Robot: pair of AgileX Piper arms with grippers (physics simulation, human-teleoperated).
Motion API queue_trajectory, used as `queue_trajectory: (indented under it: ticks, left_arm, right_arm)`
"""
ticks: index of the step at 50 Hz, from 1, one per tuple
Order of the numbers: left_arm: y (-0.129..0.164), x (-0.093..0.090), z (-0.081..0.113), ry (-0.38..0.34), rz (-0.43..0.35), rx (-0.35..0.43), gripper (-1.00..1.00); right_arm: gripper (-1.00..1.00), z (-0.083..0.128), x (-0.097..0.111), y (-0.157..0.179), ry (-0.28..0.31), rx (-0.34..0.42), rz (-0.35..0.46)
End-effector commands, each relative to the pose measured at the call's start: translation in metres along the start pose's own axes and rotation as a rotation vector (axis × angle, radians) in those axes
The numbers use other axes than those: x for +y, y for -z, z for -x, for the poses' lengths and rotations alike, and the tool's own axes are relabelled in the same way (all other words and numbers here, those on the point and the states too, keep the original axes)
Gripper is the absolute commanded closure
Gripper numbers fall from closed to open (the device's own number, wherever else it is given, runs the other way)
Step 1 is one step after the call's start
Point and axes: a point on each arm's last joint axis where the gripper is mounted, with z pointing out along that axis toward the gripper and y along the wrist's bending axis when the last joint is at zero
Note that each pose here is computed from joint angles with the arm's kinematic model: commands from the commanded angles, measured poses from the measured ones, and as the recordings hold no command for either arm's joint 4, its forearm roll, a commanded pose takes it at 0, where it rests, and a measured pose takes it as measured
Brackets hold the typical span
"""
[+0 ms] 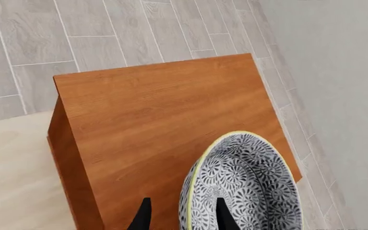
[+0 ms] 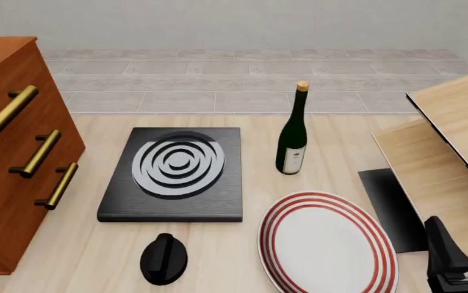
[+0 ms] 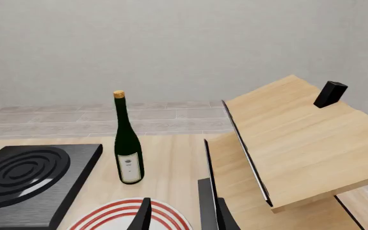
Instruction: Put the bowl on the top of the cabinet.
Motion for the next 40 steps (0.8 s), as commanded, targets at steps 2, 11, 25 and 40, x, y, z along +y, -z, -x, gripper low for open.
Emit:
queue_trajectory:
  ticks: [2,11,25,40]
  left_arm:
    - [0.009,-0.002,0.001,0.005,-0.018,-0.014,-1.0]
    - [0.024,-0.003,0.004,0.004,-0.036,-0.042,-1.0]
    - [0.06,-0.005,0.003,-0.004,-0.089,-0.087,-1.0]
    - [0.1,0.002,-0.002,0.02,-0.124,-0.141,-1.0]
  right_arm:
    - [-1.0,0.0,0.0,0.0,0.002,0.0,0.001]
    - [-1.0,0.0,0.0,0.0,0.004,0.0,0.002]
    - [-1.0,0.0,0.0,0.0,0.007,0.0,0.003]
    - [-1.0,0.0,0.0,0.0,0.008,0.001,0.005]
